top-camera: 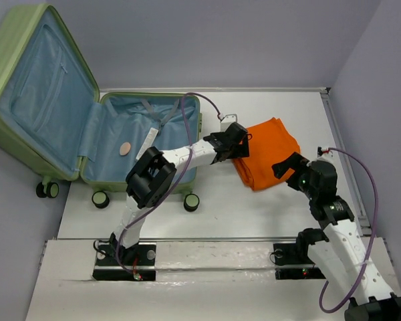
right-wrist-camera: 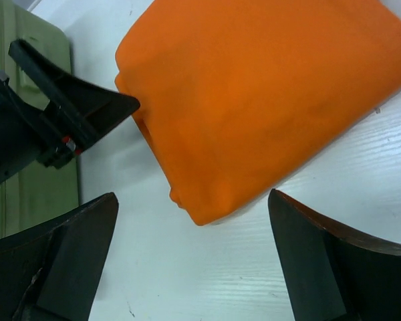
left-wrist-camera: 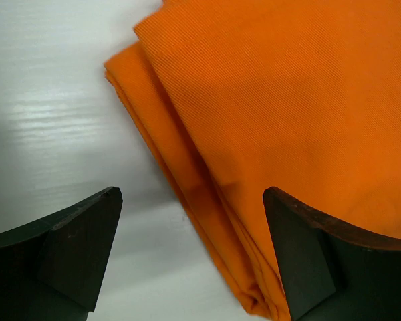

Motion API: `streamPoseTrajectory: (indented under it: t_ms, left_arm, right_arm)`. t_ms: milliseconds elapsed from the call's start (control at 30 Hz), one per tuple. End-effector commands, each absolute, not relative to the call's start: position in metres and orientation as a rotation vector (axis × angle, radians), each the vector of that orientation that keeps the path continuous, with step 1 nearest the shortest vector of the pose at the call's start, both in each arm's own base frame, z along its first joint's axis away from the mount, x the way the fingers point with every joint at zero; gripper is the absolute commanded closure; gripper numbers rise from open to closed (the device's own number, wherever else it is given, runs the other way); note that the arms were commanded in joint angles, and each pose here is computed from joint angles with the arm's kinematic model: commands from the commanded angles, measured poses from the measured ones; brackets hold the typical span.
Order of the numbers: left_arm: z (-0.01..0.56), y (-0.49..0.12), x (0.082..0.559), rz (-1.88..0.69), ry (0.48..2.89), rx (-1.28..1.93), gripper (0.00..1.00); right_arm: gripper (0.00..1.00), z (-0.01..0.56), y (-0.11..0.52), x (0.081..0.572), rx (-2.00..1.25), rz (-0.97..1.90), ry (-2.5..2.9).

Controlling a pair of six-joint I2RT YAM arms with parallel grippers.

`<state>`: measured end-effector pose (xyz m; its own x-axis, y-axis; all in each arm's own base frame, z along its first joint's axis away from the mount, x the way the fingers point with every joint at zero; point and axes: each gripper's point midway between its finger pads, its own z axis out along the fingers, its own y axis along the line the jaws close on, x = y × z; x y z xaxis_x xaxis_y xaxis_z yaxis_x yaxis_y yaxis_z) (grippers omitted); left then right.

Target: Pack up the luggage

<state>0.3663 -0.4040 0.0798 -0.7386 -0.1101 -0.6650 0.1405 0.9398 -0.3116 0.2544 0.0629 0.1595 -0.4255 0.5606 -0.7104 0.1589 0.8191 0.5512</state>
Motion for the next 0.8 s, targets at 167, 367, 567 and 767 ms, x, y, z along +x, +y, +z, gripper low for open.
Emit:
streamPoseTrajectory:
  t_ms: [167, 367, 567, 767]
  left_arm:
    - [0.054, -0.420, 0.411, -0.520, 2.358, -0.099, 0.01]
    - [0.031, -0.425, 0.420, -0.577, 2.383, -0.126, 0.04]
    - [0.034, -0.434, 0.429, -0.648, 2.334, -0.139, 0.61]
    - [0.043, -0.418, 0.444, -0.697, 2.285, -0.161, 0.91]
  right_arm:
    - [0.00, 0.161, 0.078, 0.242, 0.474, 0.612, 1.990]
    - [0.00, 0.149, 0.077, 0.244, 0.510, 0.606, 2.004]
    - [0.04, 0.124, 0.094, 0.269, 0.597, 0.696, 2.094]
    - [0.02, 0.134, 0.047, 0.297, 0.774, 0.484, 1.968]
